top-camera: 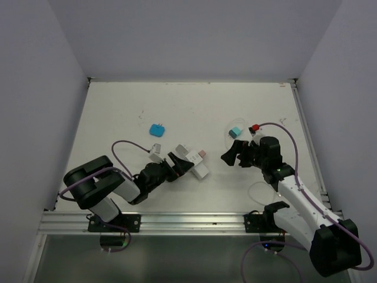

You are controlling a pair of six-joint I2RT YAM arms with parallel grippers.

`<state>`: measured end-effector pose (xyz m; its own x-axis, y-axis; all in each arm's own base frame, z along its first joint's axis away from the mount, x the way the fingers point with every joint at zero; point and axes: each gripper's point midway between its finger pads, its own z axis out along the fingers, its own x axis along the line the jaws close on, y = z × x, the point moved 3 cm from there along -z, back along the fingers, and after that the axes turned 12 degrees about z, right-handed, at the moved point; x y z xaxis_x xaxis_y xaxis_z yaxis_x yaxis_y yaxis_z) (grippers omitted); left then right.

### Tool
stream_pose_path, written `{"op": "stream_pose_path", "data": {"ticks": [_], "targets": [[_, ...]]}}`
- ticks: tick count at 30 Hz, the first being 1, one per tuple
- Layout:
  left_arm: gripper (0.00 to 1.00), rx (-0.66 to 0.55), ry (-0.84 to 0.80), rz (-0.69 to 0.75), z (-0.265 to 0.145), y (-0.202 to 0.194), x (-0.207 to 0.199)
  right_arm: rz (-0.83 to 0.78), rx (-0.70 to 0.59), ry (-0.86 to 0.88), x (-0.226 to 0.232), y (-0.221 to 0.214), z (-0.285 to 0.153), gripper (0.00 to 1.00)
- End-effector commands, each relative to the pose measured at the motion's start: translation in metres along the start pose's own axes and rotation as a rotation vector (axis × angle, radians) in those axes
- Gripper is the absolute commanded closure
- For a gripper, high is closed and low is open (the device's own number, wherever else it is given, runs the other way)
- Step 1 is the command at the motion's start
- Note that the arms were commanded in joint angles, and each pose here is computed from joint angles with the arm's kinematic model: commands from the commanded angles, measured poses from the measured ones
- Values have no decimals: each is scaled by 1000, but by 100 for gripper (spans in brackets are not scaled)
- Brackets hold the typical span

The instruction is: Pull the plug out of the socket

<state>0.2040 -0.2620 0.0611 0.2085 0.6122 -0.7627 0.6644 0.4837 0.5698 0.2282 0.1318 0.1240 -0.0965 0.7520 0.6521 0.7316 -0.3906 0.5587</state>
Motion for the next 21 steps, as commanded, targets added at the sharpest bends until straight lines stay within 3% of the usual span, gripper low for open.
{"op": "stream_pose_path", "data": {"ticks": [1,8,14,21], "targets": [[0,-72,-65,30,8,14,-18,-34,-13,20,3,2,1,1],[3,-93,-95,17,16,17,-24,-35,-10,25,2,0,0,1],[11,-108,-99,8,18,21,-28,-35,-3,26,1,-3,2,1],[35,-108,-96,-11,20,21,-29,-35,-4,28,2,-2,1,1]]}}
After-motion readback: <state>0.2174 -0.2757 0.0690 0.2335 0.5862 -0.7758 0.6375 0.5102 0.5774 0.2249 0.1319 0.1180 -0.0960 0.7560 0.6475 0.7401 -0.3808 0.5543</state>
